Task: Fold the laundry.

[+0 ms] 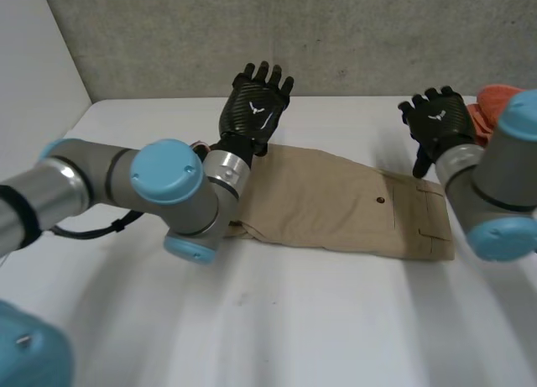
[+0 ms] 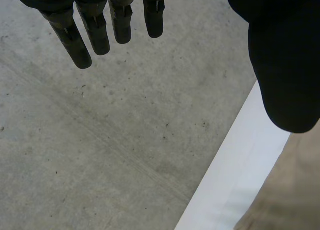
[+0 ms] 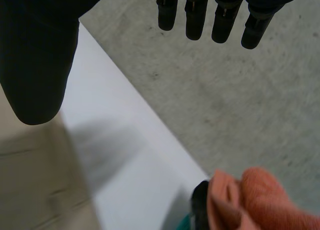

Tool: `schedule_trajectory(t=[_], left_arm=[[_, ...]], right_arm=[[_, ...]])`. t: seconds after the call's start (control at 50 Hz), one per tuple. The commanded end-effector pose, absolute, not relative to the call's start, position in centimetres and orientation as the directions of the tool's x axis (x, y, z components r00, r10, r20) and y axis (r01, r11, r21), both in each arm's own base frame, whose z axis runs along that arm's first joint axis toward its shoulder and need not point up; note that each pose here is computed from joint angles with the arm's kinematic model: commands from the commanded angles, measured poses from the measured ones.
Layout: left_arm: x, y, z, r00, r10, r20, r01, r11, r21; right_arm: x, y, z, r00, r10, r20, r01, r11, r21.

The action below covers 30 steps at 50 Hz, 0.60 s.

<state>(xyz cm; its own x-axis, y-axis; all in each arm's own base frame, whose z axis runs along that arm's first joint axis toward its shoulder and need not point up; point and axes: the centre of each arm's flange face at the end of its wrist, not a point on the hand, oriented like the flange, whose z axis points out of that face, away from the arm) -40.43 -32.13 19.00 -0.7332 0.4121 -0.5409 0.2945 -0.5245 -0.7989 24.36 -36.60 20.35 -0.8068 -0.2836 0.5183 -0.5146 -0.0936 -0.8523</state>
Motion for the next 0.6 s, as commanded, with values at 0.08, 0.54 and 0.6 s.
schedule_trajectory(t=[0.08,0.54,0.6], left_arm=[[-37.8,-28.9,19.0,-0.731,0.48,-0.485,0.29,-0.424,-0.858],[-35.9,-26.0,22.3,-0.762,0.527,-0.376,0.186,-0.378,-0.907],[-35.5,-25.7,23.2,-0.772,0.532,-0.348,0.155,-0.373,-0.915]], right_arm=[[19.7,-30.5,16.7,-0.875,-0.41,0.255,-0.413,0.359,-0.837],[12.1,-33.5,17.5,-0.607,-0.235,0.759,-0.794,0.14,-0.592],[13.7,-33.6,18.6,-0.524,-0.231,0.82,-0.848,0.05,-0.528]])
